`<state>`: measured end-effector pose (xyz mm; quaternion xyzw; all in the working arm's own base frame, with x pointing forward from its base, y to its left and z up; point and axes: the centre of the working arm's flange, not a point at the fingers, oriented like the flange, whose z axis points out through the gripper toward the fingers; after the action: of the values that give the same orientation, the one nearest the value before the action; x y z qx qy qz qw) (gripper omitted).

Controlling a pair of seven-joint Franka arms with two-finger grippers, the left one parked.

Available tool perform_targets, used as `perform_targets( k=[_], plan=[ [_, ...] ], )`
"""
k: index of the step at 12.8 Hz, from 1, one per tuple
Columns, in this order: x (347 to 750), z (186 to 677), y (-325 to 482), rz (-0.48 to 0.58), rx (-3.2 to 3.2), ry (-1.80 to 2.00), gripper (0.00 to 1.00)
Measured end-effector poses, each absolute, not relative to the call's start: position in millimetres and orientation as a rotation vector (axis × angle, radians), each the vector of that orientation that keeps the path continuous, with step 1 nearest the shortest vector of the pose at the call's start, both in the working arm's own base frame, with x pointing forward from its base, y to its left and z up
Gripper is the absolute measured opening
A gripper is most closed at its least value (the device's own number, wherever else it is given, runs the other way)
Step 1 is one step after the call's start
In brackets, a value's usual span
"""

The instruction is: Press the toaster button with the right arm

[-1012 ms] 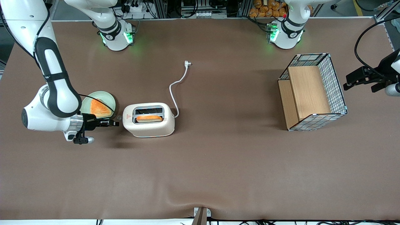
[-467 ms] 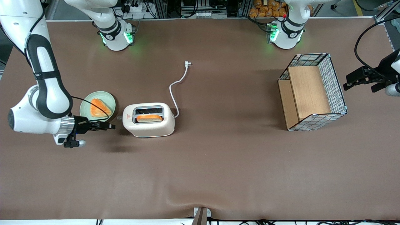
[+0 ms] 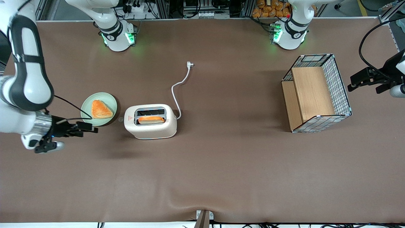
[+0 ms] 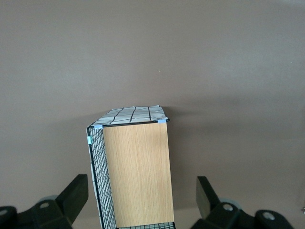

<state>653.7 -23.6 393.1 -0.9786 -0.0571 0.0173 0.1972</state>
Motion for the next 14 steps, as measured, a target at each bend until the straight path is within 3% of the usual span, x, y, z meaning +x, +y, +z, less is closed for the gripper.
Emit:
perform_targets(
  k=[5, 8, 14],
  plan=[
    [657.7, 505.6, -21.5, 0.052, -2.829, -0.207, 1.00],
    [652.6, 546.1, -37.9, 0.039, -2.876, -0.141, 1.00],
    [588.9, 638.2, -48.3, 0.084, -3.027, 0.044, 1.00]
  ],
)
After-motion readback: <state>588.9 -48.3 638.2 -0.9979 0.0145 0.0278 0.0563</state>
